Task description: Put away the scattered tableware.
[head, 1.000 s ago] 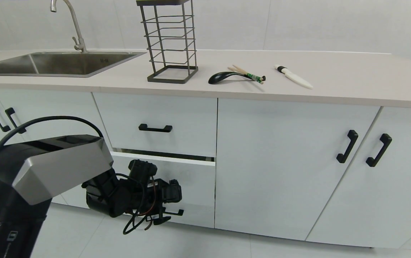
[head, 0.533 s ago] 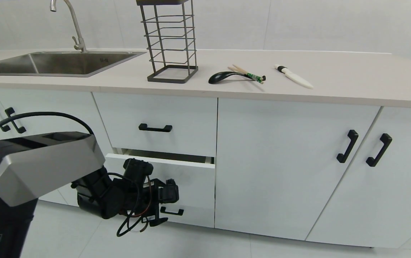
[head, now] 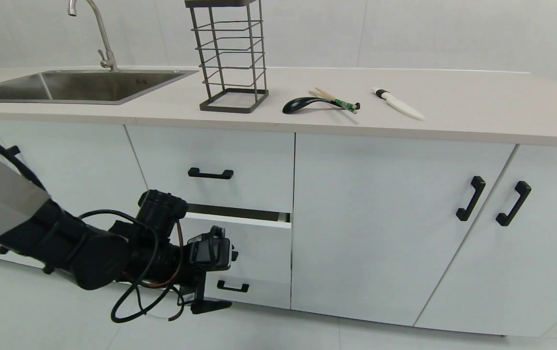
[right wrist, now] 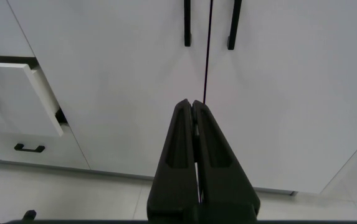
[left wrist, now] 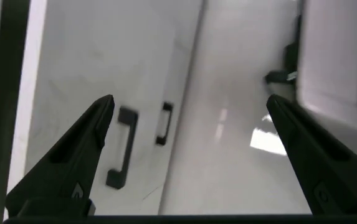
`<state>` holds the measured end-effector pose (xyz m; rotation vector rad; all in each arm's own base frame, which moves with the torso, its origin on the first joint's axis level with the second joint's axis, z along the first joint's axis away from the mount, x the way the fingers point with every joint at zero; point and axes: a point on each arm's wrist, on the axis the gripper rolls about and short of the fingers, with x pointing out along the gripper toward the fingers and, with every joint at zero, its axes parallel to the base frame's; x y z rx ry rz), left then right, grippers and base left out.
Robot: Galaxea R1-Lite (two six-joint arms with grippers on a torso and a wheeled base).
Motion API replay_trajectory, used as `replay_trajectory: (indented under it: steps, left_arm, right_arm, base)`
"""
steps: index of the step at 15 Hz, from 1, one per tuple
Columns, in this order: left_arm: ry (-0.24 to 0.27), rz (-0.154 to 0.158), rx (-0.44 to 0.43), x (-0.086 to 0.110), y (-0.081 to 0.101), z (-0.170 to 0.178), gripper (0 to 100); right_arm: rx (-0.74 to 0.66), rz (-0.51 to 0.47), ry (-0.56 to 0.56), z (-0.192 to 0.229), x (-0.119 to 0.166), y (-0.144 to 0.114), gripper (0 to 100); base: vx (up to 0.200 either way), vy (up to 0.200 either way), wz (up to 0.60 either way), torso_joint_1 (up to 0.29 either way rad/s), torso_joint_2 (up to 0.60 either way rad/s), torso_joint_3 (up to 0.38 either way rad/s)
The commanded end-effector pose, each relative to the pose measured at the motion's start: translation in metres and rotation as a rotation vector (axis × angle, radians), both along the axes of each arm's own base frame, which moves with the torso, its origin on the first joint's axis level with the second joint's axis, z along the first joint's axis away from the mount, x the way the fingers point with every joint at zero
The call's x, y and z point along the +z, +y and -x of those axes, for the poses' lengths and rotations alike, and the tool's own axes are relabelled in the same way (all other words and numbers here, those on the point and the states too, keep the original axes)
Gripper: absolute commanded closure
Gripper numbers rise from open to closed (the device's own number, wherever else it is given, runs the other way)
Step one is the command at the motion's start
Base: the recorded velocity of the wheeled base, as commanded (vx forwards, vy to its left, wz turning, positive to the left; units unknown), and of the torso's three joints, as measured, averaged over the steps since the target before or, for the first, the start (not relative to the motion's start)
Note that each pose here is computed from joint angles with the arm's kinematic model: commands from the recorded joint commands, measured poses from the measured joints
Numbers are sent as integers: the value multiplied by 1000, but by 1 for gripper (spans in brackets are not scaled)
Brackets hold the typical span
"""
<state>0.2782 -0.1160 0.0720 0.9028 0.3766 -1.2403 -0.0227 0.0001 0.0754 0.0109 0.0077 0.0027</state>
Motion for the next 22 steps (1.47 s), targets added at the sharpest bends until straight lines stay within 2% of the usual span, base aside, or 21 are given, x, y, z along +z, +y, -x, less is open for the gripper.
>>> replay_trajectory:
  steps: [1,3,4,7,8,9,11,13,15,22]
  left_arm:
    - [-91,93,-29,51,7,5,0]
    - [-78,119,-28,67,13,-9,0]
    - [-77,125,-45,64,16,-14,0]
    - [-94,77,-17,46,40,-28,0]
    - [-106,39,43,44,50,-32,0]
    - [-134,14,83,43,55,-35,0]
    - [-152,6,126,34,54,-36,0]
    - [-132,12,178,24,49,-34,0]
    - [-157,-25,259,11,43,-34,0]
    - [-136,-44,267,-9,40,-48,0]
  right_arm:
    - [0,0,2,0,0,0,100]
    - [0,0,2,0,0,0,100]
    - [0,0,2,0,0,0,100]
    - [0,0,2,0,0,0,100]
    - [0,0,2,0,0,0,100]
    - [0,0,2,0,0,0,100]
    - [0,0,2,0,0,0,100]
    - [2,0,2,0,0,0,100]
    - [0,0,2,0,0,0,100]
    - [0,0,2,0,0,0,100]
  base:
    - [0,0,0,0,0,0]
    - [0,0,0,0,0,0]
    - [0,0,0,0,0,0]
    - [0,0,0,0,0,0]
    - [0,0,0,0,0,0]
    - [0,0,0,0,0,0]
    - [0,0,0,0,0,0]
    - [0,0,0,0,0,0]
    - [0,0,0,0,0,0]
    - [0,0,0,0,0,0]
